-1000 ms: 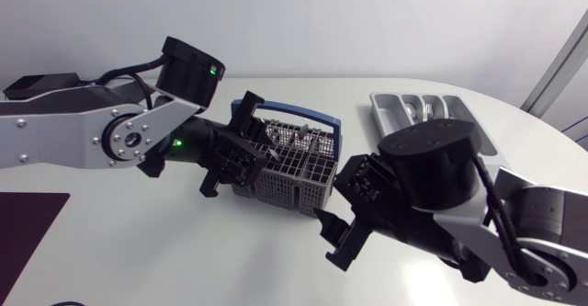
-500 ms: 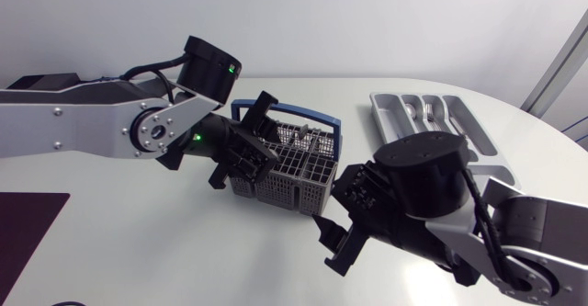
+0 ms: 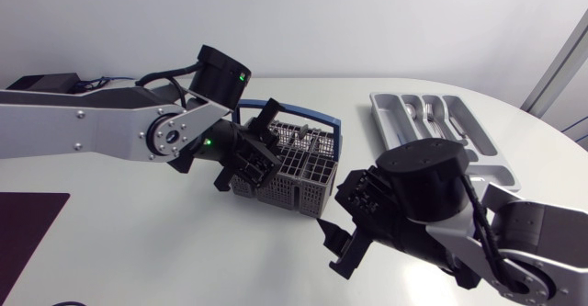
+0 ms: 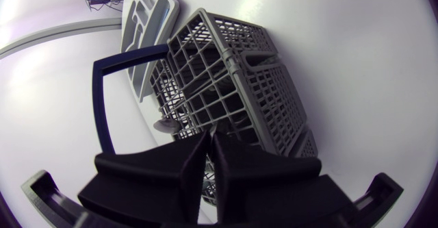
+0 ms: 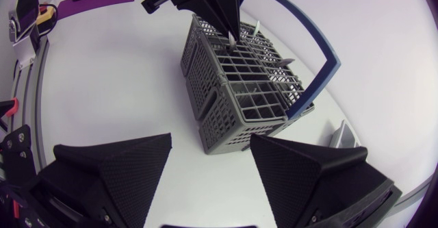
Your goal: Unload the cutlery basket into the drawer organizer.
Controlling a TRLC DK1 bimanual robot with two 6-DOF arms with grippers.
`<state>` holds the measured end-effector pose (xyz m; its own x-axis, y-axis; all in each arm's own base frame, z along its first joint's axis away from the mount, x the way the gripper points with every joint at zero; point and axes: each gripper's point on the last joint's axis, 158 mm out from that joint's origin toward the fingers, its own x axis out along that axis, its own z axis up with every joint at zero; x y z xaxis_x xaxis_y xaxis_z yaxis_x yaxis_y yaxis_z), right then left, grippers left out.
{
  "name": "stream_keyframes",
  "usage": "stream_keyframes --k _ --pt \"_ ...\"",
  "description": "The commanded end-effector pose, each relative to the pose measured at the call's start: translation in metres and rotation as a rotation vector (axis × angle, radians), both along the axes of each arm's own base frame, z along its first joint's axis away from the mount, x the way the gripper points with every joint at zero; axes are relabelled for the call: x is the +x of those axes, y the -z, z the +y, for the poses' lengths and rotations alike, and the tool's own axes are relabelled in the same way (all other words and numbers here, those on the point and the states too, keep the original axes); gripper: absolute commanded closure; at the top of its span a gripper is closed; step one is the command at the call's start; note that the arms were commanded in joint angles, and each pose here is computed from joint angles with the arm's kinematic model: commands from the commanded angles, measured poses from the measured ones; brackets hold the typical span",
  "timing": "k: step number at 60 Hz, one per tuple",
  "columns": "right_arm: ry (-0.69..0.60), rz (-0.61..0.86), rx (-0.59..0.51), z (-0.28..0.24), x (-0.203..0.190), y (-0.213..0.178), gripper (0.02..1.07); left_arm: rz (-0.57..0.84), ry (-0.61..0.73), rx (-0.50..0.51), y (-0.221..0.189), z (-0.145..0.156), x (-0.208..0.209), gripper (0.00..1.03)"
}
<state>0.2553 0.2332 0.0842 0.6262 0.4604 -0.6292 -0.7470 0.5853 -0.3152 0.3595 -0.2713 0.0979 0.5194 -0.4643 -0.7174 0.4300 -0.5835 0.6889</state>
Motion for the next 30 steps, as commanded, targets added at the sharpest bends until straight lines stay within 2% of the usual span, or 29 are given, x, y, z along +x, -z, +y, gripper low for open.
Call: stream_keyframes --k 1,30 --pt "-0.003 -0.005 -0.01 -0.005 -0.001 0.005 0.24 -0.027 0.023 0.014 -0.003 -0.006 0.005 1.0" --pt "-0.016 -0.016 -0.005 0.0 -0.003 -0.001 0.24 -0.067 -0.025 -0.091 -0.049 -0.008 0.0 1.0"
